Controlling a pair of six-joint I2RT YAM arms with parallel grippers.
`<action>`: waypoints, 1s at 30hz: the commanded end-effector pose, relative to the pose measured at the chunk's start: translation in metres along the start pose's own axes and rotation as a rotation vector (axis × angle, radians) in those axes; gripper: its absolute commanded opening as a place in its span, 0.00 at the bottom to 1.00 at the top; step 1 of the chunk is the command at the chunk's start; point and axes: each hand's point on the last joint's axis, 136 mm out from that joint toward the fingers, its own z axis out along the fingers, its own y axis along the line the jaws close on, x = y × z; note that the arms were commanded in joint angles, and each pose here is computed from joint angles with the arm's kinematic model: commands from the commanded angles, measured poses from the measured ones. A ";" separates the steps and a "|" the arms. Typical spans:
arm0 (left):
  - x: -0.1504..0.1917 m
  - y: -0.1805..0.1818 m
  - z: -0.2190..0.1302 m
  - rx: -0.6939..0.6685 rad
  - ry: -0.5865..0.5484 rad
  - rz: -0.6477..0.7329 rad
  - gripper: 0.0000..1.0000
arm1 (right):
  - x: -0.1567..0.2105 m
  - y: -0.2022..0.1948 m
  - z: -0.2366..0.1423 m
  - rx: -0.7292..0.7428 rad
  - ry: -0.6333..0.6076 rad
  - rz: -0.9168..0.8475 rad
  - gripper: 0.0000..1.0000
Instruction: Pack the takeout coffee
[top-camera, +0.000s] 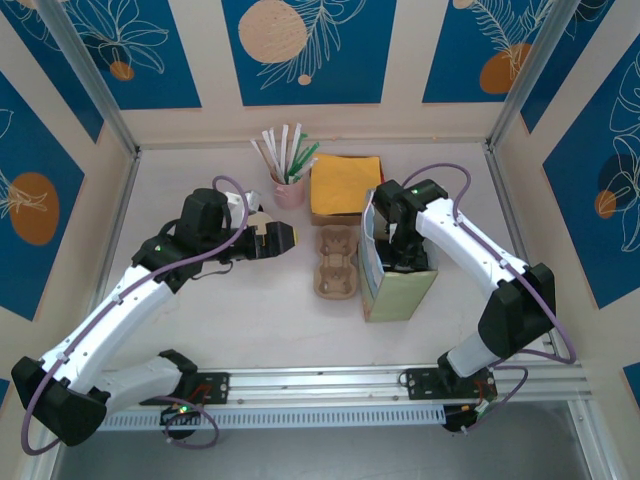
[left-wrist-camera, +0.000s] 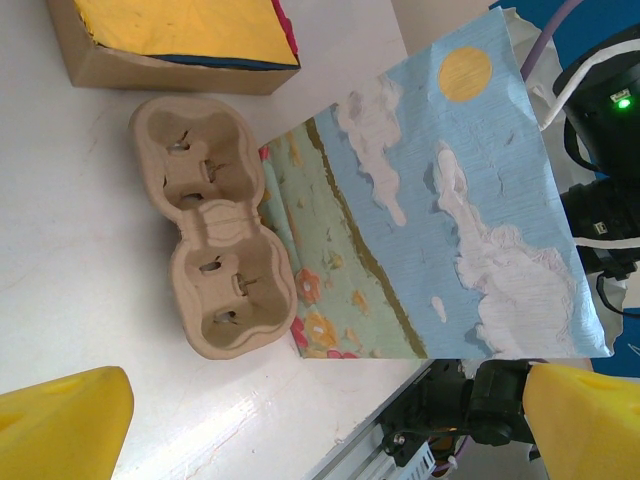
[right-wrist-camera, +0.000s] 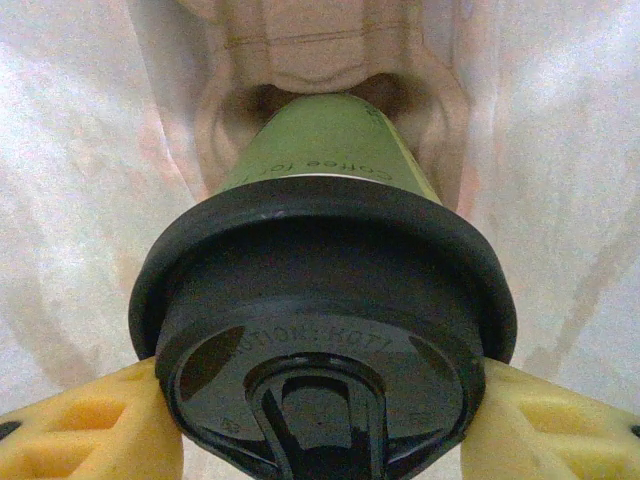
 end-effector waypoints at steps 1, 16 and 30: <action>-0.005 -0.012 -0.010 0.025 -0.025 0.031 1.00 | 0.003 0.002 0.005 -0.018 0.029 -0.003 0.57; -0.005 -0.012 -0.010 0.027 -0.023 0.032 1.00 | 0.001 0.002 0.010 -0.018 0.034 -0.003 0.57; -0.005 -0.013 -0.010 0.030 -0.023 0.032 1.00 | 0.001 0.001 0.008 -0.017 0.033 -0.003 0.57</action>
